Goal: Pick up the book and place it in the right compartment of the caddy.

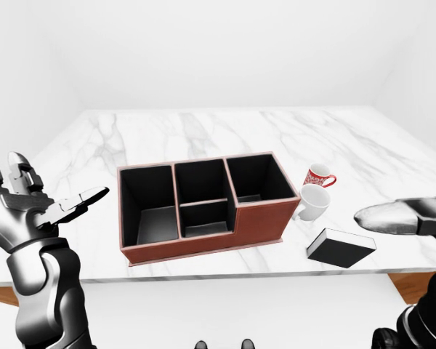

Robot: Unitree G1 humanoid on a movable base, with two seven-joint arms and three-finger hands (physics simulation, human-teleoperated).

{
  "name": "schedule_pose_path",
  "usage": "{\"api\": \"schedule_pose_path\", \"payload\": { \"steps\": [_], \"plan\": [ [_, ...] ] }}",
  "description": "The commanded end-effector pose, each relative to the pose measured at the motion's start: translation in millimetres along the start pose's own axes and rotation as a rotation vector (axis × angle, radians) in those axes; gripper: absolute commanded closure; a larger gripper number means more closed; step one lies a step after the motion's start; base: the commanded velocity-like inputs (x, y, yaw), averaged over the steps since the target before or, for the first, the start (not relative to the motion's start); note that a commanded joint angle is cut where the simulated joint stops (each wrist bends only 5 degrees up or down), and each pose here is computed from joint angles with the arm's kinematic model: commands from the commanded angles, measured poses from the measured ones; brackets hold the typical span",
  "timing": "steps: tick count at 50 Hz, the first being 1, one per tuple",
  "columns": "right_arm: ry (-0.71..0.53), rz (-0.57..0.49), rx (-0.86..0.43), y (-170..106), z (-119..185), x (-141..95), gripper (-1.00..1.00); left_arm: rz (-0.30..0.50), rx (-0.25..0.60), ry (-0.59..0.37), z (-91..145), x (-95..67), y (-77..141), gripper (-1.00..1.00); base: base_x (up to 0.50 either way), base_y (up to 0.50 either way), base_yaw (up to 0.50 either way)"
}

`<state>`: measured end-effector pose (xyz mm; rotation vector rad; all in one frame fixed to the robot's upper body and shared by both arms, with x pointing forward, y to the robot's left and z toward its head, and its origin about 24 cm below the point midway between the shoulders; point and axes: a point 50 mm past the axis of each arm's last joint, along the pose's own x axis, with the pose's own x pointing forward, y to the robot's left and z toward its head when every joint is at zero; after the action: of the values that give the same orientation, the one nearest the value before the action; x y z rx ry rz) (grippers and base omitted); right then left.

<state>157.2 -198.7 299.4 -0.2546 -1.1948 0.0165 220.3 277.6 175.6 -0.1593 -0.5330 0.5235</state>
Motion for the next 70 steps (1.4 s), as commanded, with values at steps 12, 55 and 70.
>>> {"api": "schedule_pose_path", "payload": {
  "steps": [12,55,70],
  "plan": [
    [0.155,0.795,-0.713,39.1,1.3,-14.8,-1.0,0.009,0.005,0.009,-1.8,0.9,2.9,-1.0,0.0,0.0,0.0],
    [1.091,0.606,-0.912,-35.8,-107.7,-100.7,-1.0,0.01,-0.002,0.004,-0.2,0.3,3.3,-1.0,0.0,0.0,0.0],
    [1.262,0.674,-0.709,-32.2,-143.4,-141.8,-1.0,0.01,0.0,0.012,-2.3,1.0,3.4,-1.0,0.0,0.0,0.0]
  ]
}}
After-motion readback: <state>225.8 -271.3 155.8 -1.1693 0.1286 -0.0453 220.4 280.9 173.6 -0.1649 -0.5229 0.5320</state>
